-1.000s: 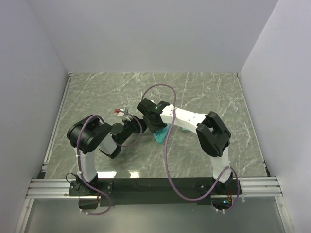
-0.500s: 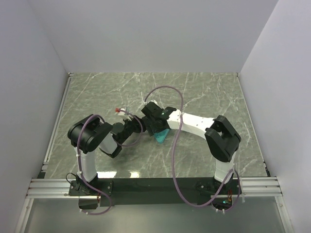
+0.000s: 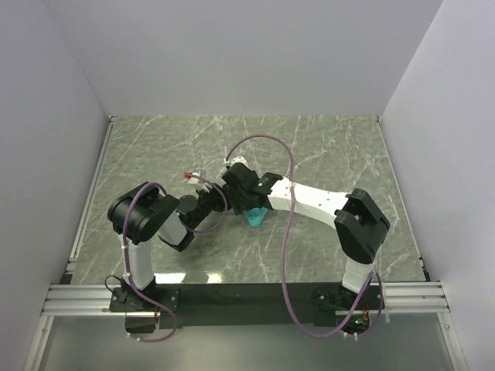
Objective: Insert the plug
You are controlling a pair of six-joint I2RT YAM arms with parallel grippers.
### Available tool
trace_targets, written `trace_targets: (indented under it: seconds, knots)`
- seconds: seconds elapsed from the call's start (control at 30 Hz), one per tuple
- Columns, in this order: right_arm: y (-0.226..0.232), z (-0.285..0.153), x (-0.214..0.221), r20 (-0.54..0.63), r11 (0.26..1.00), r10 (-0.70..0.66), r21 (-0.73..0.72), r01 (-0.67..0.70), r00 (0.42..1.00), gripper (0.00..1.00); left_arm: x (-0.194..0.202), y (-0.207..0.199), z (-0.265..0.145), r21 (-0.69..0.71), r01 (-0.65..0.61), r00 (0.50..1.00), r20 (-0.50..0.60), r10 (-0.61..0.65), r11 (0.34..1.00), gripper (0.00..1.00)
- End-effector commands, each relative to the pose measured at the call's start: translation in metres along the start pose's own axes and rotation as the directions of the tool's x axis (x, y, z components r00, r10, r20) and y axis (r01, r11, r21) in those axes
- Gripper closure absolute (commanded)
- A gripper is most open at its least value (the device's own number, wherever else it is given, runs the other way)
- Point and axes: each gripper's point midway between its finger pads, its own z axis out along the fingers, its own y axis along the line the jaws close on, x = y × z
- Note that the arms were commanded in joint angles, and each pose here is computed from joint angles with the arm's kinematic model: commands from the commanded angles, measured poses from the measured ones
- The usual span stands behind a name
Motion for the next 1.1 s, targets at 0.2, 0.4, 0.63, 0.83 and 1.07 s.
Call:
trace_targets:
  seconds: [0.2, 0.4, 0.63, 0.83, 1.07]
  knots:
    - [0.013, -0.001, -0.012, 0.058, 1.0, -0.025, -0.014, 0.026, 0.998, 0.36, -0.012, -0.023, -0.001, 0.122, -0.073, 0.995, 0.081, 0.063, 0.99, 0.39]
    - [0.025, 0.0, -0.01, 0.058, 0.998, -0.048, -0.026, 0.05, 0.997, 0.39, -0.009, -0.022, 0.0, 0.12, -0.07, 0.995, 0.073, 0.062, 0.99, 0.39]
    - [0.017, 0.008, -0.008, 0.057, 0.997, -0.057, 0.057, 0.053, 0.997, 0.43, -0.009, -0.023, 0.0, 0.123, -0.071, 0.995, 0.074, 0.062, 0.99, 0.39]
    - [0.005, 0.001, -0.018, 0.108, 0.993, -0.043, 0.11, 0.031, 0.993, 0.48, -0.01, -0.023, -0.001, 0.127, -0.071, 0.995, 0.077, 0.062, 0.989, 0.39]
    - [-0.002, -0.005, -0.027, 0.159, 0.99, -0.05, 0.136, 0.028, 0.986, 0.51, -0.009, -0.023, -0.001, 0.126, -0.073, 0.995, 0.074, 0.064, 0.989, 0.39]
